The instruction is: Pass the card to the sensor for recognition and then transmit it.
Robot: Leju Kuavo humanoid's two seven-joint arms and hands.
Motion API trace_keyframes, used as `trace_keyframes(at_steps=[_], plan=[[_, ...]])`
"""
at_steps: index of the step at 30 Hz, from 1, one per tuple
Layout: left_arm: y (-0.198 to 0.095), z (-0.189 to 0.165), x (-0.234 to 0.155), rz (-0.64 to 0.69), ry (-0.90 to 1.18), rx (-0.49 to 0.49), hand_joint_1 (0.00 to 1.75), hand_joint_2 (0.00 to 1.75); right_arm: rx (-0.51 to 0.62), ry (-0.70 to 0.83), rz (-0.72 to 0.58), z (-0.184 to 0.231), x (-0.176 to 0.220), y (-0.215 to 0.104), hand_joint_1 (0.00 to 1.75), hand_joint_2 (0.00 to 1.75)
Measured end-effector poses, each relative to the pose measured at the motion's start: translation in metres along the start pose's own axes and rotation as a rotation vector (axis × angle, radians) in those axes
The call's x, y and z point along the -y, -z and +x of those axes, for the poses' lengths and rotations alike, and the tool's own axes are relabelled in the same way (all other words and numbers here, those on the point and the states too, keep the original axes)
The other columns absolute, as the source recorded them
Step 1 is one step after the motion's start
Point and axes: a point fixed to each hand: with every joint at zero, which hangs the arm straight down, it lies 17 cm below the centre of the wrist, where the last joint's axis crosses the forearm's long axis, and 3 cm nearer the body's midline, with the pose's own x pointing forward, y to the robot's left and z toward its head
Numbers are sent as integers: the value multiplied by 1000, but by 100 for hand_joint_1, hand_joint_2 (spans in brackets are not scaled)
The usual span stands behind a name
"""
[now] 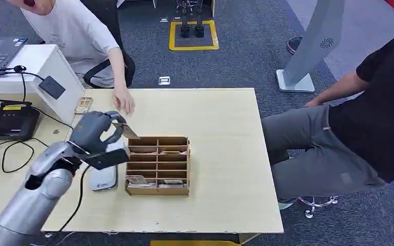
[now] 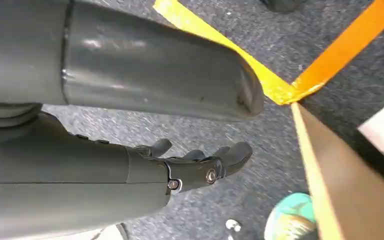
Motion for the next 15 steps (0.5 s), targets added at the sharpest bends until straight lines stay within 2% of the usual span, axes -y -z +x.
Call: trace_keyframes(at_steps=[4, 6, 9, 15], plan=[[2, 3, -114, 162, 30, 41, 175, 175, -50, 28, 8, -16, -8, -5, 0, 0], [-4, 3, -150, 232, 77, 35, 175, 175, -73, 35, 16, -24, -12, -8, 0, 0], [-11, -3, -175, 287, 131, 4, 175, 175, -85, 54, 16, -28, -14, -9, 0, 0], [-17, -13, -191, 335, 159, -26, 175, 175, -79, 64, 16, -26, -12, -8, 0, 0]])
